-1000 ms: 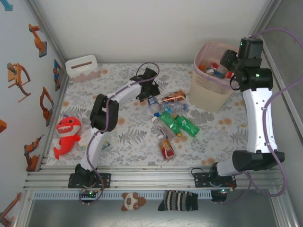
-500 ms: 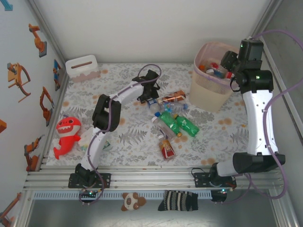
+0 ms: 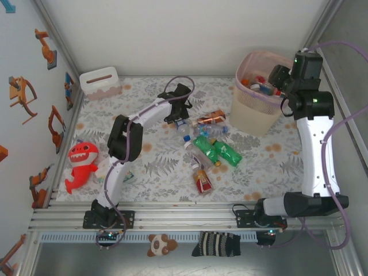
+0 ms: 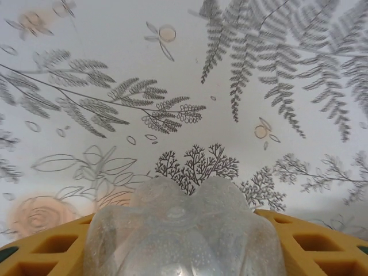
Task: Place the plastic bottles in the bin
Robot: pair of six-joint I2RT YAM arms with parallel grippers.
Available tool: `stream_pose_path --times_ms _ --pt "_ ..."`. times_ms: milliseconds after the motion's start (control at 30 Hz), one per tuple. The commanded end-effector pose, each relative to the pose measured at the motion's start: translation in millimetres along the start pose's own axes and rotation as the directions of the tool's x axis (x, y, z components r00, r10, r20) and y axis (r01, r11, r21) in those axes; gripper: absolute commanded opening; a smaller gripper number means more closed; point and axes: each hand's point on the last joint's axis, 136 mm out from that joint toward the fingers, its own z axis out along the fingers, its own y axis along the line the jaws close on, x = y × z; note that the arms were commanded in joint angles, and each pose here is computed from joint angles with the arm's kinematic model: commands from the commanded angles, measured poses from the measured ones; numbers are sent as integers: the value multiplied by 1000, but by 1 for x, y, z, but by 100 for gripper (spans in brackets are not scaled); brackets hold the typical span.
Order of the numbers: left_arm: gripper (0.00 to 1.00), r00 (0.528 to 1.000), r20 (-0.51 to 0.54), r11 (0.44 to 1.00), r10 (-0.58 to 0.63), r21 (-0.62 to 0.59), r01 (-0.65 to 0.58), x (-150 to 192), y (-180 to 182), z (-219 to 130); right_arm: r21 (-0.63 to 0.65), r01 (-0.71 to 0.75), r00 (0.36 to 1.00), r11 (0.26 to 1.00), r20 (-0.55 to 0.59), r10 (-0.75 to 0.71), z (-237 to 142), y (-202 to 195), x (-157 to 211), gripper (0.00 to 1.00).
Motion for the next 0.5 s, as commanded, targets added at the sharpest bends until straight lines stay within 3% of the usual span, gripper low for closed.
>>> stream_pose_path --times_ms 0,233,467 --pt "57 994 107 999 28 37 -32 -28 2 -52 -111 28 999 993 45 -23 -14 18 -5 58" --pt "56 960 269 966 81 216 -142 -47 -5 -122 -440 75 997 895 62 -53 -32 68 13 58" --pt "53 892 445 841 77 452 -298 -58 -25 -211 -691 45 999 721 21 -42 -51 109 35 58"
